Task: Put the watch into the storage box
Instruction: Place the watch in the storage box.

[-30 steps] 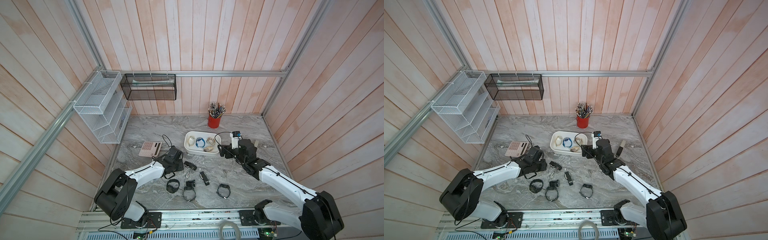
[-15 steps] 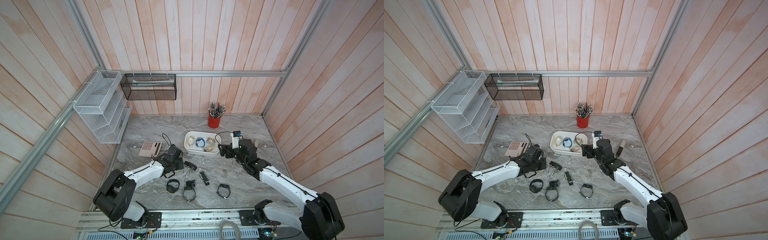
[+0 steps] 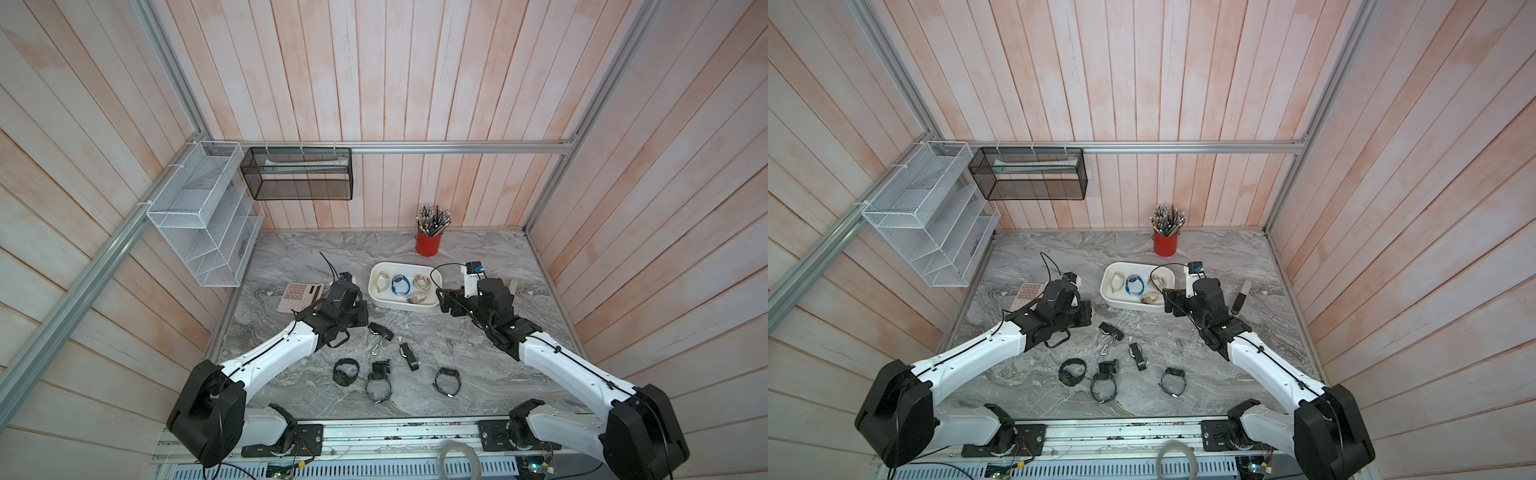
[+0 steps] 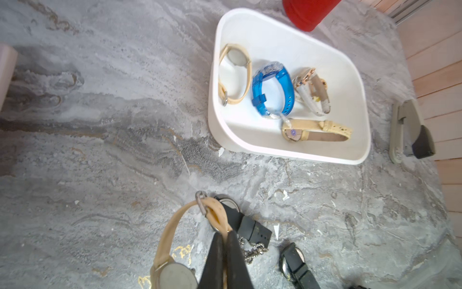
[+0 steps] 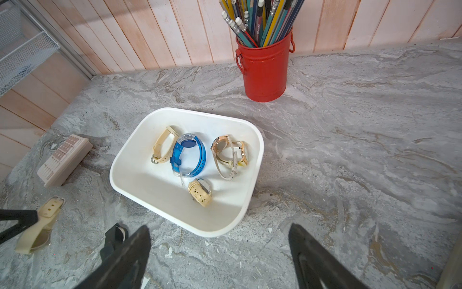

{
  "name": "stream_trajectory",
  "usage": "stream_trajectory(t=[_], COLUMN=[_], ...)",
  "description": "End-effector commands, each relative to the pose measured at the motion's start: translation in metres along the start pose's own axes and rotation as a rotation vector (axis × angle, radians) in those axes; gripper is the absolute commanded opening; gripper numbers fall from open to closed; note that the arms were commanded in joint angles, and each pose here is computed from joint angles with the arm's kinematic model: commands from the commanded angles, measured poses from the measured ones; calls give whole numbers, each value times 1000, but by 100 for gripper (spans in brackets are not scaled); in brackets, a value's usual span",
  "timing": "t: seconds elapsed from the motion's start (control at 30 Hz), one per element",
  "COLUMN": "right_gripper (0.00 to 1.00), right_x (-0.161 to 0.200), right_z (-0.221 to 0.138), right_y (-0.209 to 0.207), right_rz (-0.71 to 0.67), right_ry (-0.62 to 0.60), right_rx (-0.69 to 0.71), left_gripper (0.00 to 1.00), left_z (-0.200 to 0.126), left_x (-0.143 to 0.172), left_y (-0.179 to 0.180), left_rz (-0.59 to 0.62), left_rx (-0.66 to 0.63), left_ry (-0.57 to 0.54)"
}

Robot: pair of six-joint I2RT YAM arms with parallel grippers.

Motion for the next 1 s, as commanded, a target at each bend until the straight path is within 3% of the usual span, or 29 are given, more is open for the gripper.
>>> stream_trajectory(t=[0.0, 0.2, 0.57, 0.77, 0.97], right_gripper=[89, 88, 88, 88, 88], right_x=[-4, -5, 5, 8, 11], right_z=[-6, -7, -15, -17, -16], right_y=[-2, -2, -6, -7, -9], right_rz=[13, 5, 20, 35, 36], right_ry=[-26, -24, -15, -18, -11], right_rx=[8, 8, 24, 27, 37], left_gripper=[0, 0, 0, 0, 0], left_z=[-12, 3, 70, 105, 141], left_x=[-26, -59, -88, -96, -91], left_y=[-26, -65, -108, -116, -100], left_rz=[66, 150, 249, 280, 285], left_rx=[70, 118, 146, 125, 43], left_ry=[-58, -88, -66, -49, -27])
Point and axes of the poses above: each gripper's point midway between its finger pads, its own z axis out along the fingers, its own y axis along the line the jaws close on, x = y × z, the point moved 1 cm from there along -z, back along the fingers, and after that the axes turned 10 degrees about -z, right-handed, at the moved point
